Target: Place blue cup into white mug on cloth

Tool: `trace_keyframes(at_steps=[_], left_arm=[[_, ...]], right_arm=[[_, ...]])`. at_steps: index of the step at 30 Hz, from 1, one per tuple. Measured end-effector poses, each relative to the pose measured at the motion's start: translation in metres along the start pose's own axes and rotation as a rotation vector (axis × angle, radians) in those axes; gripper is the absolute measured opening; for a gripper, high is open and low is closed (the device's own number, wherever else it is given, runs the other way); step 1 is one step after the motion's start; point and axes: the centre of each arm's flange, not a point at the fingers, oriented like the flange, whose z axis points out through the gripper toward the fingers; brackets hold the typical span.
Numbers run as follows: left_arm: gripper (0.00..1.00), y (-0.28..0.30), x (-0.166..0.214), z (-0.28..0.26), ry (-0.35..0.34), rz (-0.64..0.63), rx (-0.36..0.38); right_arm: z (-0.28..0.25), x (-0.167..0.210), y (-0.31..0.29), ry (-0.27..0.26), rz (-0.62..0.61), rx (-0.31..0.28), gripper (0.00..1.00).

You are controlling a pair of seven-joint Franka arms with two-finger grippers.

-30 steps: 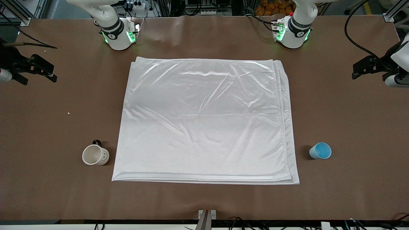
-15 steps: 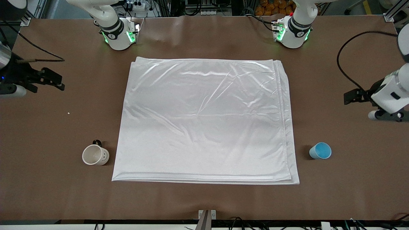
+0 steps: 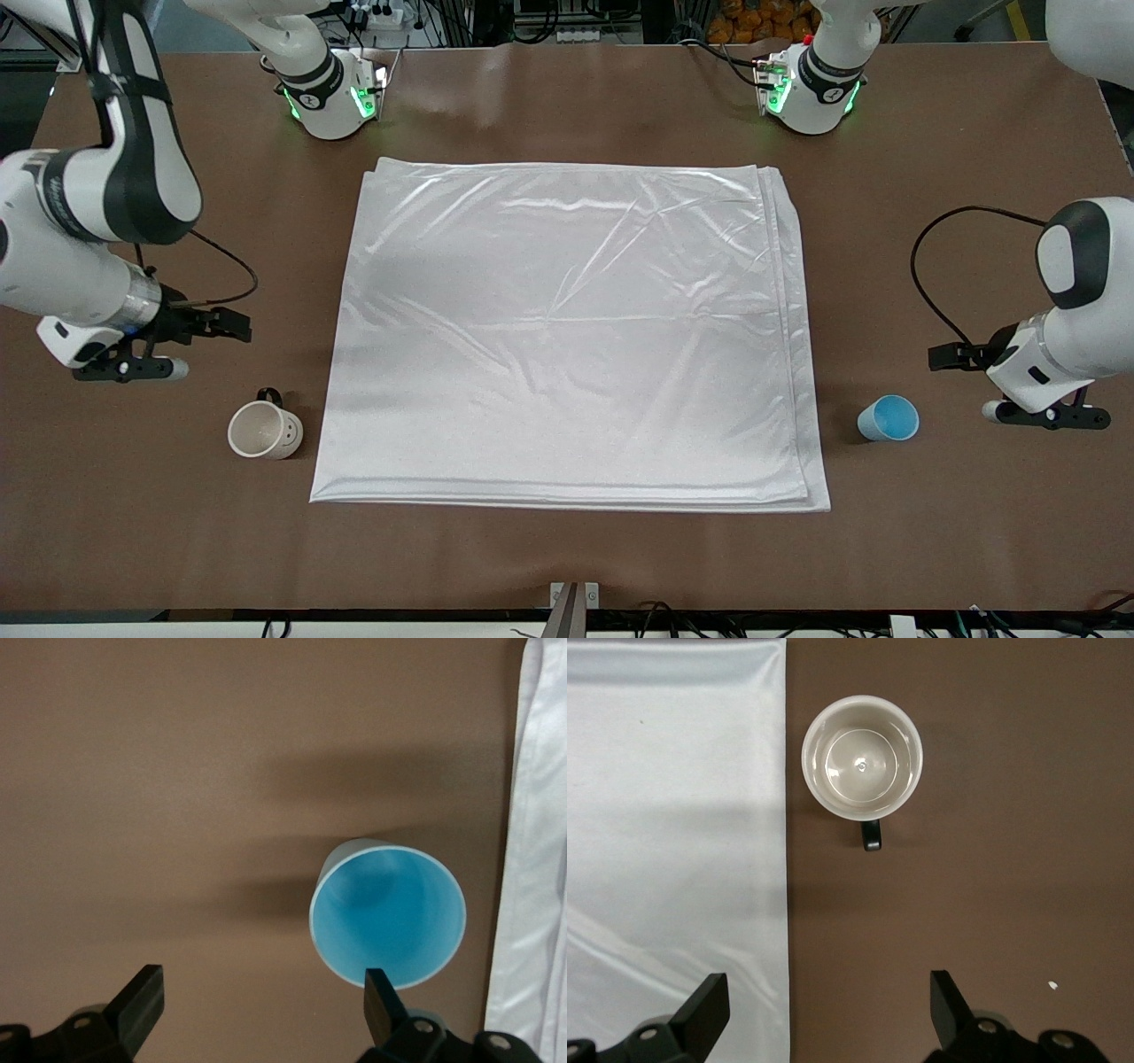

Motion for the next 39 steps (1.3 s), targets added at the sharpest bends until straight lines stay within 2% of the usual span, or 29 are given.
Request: trace_keyframes(at_steps=[7,9,12,16,17,21,22,25,28,29,33,39], left_arm=[[1.00,0.002,0.004,0.018,0.011,0.003,-0.003],[1.00,0.003,0.006,0.022,0.020,0.004,-0.004],[1.00,0.006,0.009,0.029,0.031,0.009,-0.008],[0.97,0.009,0.010,0.039,0.037,0.013,-0.012],[0.89,0.010,0.011,0.041,0.037,0.013,-0.012],[0.69,0.009,0.011,0.044,0.037,0.012,-0.013],[0.67,0.008,0.011,0.044,0.038,0.011,-0.013],[0.53,0.007,0.011,0.043,0.039,0.010,-0.013],[0.39,0.007,0.011,0.043,0.040,0.009,-0.013],[0.30,0.007,0.011,0.042,0.040,0.009,-0.013],[0.11,0.007,0.012,0.041,0.044,0.008,-0.015],[0.05,0.012,0.016,0.032,0.060,0.014,-0.018]], right_arm=[[0.026,0.001,0.006,0.007,0.007,-0.004,0.96],[0.031,0.002,0.007,0.008,0.008,-0.005,0.88],[0.036,0.002,0.007,0.013,0.008,-0.006,0.85],[0.039,0.003,0.007,0.014,0.008,-0.007,0.70],[0.040,0.003,0.007,0.013,0.008,-0.007,0.65],[0.040,0.003,0.007,0.016,0.008,-0.007,0.45],[0.040,0.004,0.007,0.018,0.008,-0.007,0.34],[0.035,0.008,0.007,0.029,0.008,-0.008,0.20],[0.030,0.012,0.007,0.043,0.007,-0.008,0.19],[0.027,0.014,0.007,0.048,0.007,-0.009,0.19],[0.016,0.020,0.006,0.055,0.004,-0.008,0.19],[-0.033,0.027,-0.016,0.031,-0.030,0.003,0.19]])
